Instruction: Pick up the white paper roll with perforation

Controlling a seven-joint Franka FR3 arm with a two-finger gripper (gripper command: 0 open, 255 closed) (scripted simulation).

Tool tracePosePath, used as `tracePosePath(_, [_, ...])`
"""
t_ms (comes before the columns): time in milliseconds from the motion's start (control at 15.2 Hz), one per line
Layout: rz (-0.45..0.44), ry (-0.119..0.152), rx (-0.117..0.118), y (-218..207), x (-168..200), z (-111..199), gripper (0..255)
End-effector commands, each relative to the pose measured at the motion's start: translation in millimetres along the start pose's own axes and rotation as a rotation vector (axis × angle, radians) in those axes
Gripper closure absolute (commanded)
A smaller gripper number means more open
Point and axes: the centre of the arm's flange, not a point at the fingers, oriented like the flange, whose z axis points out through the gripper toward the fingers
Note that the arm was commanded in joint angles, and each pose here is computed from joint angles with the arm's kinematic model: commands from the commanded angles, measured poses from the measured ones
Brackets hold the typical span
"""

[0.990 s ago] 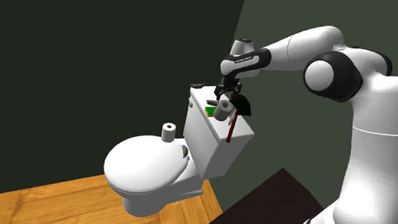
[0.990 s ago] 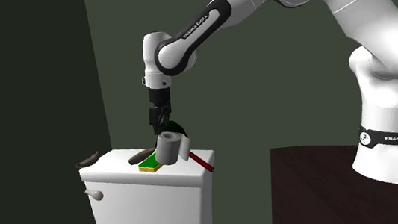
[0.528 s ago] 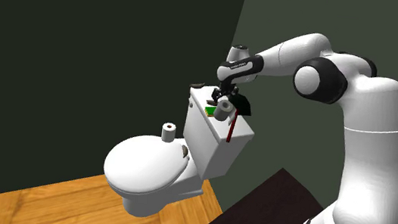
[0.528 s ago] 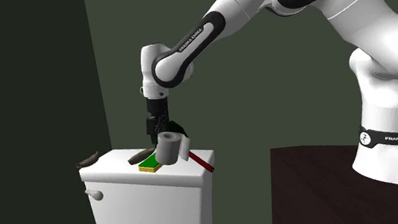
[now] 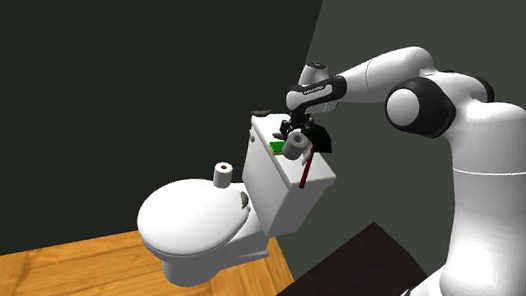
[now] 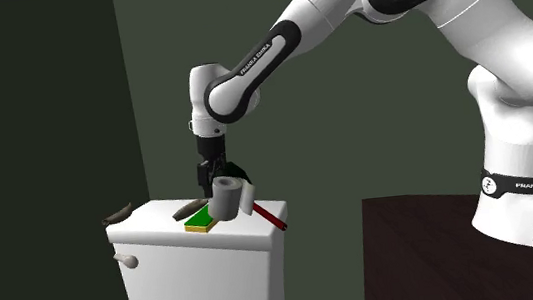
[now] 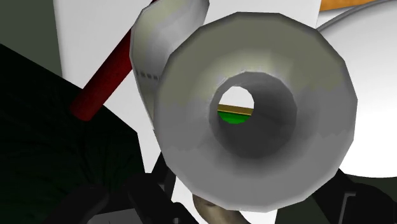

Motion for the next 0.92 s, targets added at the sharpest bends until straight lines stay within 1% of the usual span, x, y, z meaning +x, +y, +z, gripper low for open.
tracePosePath(0, [0.0,-0.003,0.0,0,0,1,255])
tracePosePath(264, [0.0,-0.003,0.0,0,0,2,255])
tracePosePath(858, [0.0,-0.003,0.0,3,4,-46,255])
